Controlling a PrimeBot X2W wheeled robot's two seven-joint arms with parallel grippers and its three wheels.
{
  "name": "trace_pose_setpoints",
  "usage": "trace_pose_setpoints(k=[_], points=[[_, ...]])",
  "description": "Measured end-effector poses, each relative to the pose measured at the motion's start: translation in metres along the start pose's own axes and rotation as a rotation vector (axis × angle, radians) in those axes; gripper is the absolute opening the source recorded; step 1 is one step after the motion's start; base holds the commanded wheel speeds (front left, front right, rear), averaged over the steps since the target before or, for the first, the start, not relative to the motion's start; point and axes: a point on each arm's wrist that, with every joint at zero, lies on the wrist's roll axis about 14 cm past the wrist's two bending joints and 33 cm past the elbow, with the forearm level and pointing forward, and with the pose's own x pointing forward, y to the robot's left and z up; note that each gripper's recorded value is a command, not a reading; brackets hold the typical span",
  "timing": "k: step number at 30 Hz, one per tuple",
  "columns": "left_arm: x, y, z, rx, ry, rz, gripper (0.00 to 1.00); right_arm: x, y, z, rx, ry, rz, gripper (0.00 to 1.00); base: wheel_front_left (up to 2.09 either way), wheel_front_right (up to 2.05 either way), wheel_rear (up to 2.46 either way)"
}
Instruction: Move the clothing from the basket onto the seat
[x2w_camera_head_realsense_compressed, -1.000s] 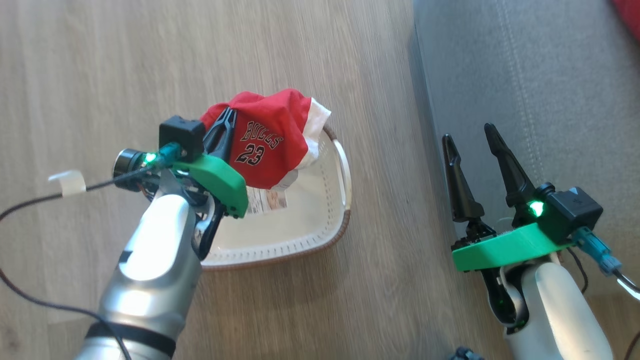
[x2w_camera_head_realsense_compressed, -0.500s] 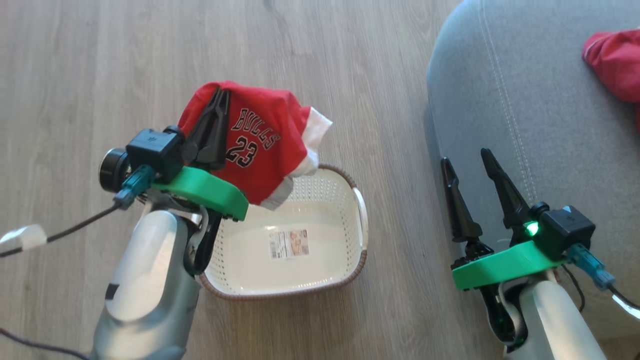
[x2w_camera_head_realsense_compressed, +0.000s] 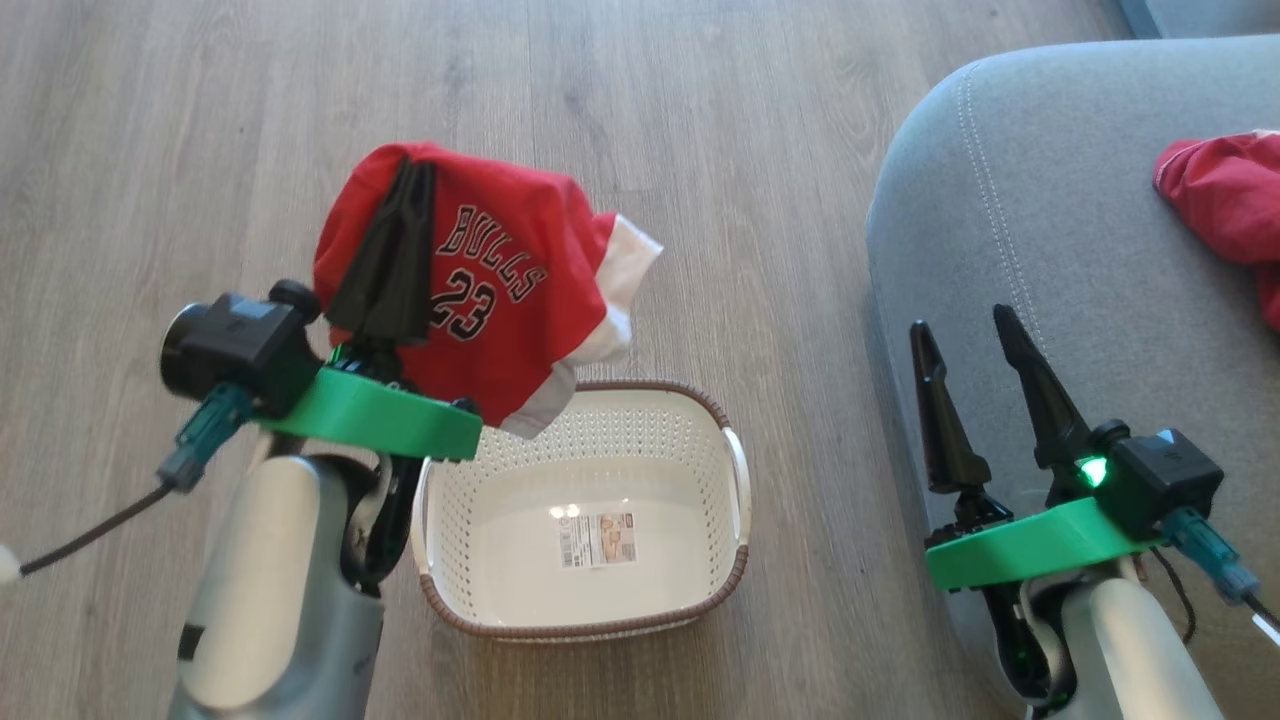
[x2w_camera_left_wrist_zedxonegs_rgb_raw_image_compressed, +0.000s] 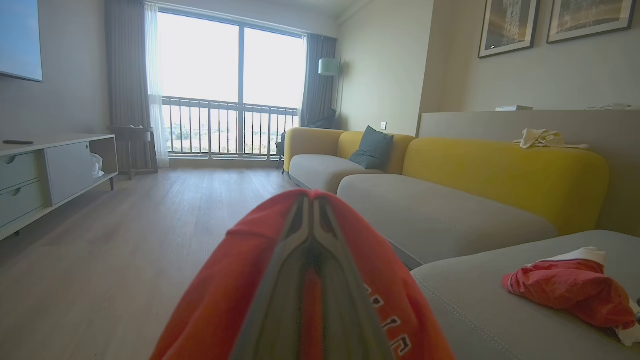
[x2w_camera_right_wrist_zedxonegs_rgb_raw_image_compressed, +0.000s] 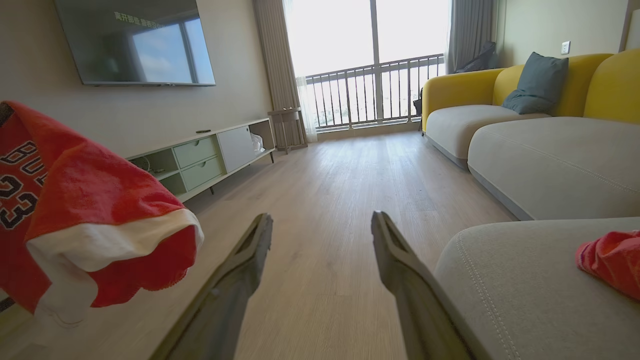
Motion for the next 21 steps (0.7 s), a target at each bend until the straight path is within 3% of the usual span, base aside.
trace_pose_setpoints(k=[6, 13, 21], points=[[-0.010, 0.004, 0.016, 0.008, -0.038, 0.020, 0.00, -0.001, 0.006, 0.008, -0.022, -0.020, 0.018, 1.00, 0.00, 0.00, 0.00], [-0.016, -0.016, 0.021, 0.036, -0.046, -0.054, 0.00, -0.009, 0.011, -0.001, -0.023, 0.009, 0.030, 1.00, 0.00, 0.00, 0.00], [-0.022, -0.063, 0.014, 0.056, -0.020, -0.211, 0.00, -0.010, 0.011, 0.004, -0.026, -0.003, 0.030, 1.00, 0.00, 0.00, 0.00]])
